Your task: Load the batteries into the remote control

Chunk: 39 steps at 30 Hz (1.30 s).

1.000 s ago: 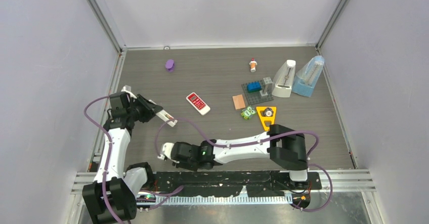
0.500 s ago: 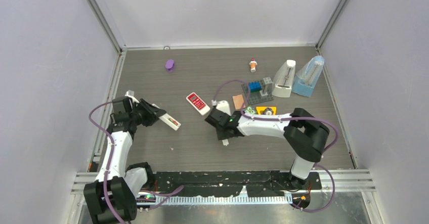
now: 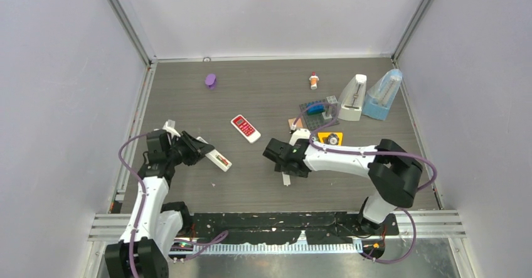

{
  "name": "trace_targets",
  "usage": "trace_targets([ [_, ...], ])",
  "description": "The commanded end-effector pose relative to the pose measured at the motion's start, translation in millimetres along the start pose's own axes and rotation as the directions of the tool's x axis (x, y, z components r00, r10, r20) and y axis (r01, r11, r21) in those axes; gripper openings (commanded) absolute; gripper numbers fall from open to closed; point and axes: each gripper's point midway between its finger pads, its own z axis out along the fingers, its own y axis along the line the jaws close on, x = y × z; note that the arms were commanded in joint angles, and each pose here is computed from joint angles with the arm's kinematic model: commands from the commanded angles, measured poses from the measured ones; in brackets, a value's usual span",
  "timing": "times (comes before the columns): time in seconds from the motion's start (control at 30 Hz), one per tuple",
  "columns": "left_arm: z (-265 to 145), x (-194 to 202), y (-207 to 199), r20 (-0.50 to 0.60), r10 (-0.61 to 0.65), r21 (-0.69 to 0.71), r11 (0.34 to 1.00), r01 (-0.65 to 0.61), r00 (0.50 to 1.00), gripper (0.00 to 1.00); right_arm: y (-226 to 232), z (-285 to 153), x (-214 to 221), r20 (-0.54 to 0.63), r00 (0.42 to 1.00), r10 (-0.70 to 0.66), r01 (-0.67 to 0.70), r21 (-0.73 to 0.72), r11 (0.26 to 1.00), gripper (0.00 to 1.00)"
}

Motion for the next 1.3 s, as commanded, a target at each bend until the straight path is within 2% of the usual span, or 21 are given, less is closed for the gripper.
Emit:
trace_targets([
  [0.0, -1.3, 10.8, -18.6, -0.006, 0.058, 0.116, 0.992, -0.057, 0.998, 0.0, -16.6, -13.0, -12.5, 0.065, 0.992, 0.108, -0.109, 0.006, 0.994, 0.6],
  [0.03, -0.6, 14.3, -19.3, -0.007, 0.06, 0.129, 0.99, -0.059, 0.998, 0.0, -22.5, -11.3, -8.8, 0.06, 0.992, 0.109, -0.11, 0.013, 0.994, 0.54],
  [0.1, 1.8, 21.8, -20.4, -0.008, 0.058, 0.153, 0.987, -0.056, 0.998, 0.0, -29.5, -8.4, -3.3, 0.046, 0.993, 0.106, -0.107, 0.025, 0.994, 0.47],
  [0.27, 10.9, 35.7, -28.1, 0.037, 0.038, 0.219, 0.975, -0.045, 0.999, 0.0, -39.5, -0.2, 5.6, 0.022, 0.996, 0.083, -0.084, 0.062, 0.995, 0.37],
  [0.37, 15.8, 37.9, -31.9, 0.086, -0.014, 0.263, 0.965, -0.01, 0.996, 0.0, -39.5, 6.0, 13.7, -0.009, 0.998, 0.063, -0.062, 0.071, 0.996, 0.33],
  [0.57, 22.1, 37.7, -23.7, 0.176, -0.099, 0.261, 0.964, 0.051, 0.979, 0.0, -21.6, 10.8, 33.6, -0.111, 0.992, 0.057, -0.056, 0.01, 0.998, 0.26],
  [0.77, 26.0, 36.0, -15.9, 0.262, -0.159, 0.245, 0.965, 0.093, 0.952, 0.03, 5.1, -3.3, 50.1, -0.23, 0.967, 0.112, -0.138, -0.102, 0.985, 0.23],
  [0.93, 34.2, 44.0, -10.1, 0.275, -0.181, 0.222, 0.968, 0.121, 0.944, 0.11, 39.8, -15.3, 56.5, -0.318, 0.938, 0.142, -0.215, -0.211, 0.953, 0.22],
  [1.1, 44.8, 55.1, 12.6, 0.267, -0.162, 0.145, 0.981, 0.127, 0.95, 0.22, 46.1, -21.9, 43.0, -0.277, 0.951, 0.136, -0.204, -0.234, 0.951, 0.22],
  [1.27, 45.5, 59.7, 30.9, 0.27, -0.161, 0.089, 0.986, 0.142, 0.949, 0.56, 31.0, -28.7, 24.4, -0.185, 0.975, 0.125, -0.168, -0.234, 0.958, 0.27],
])
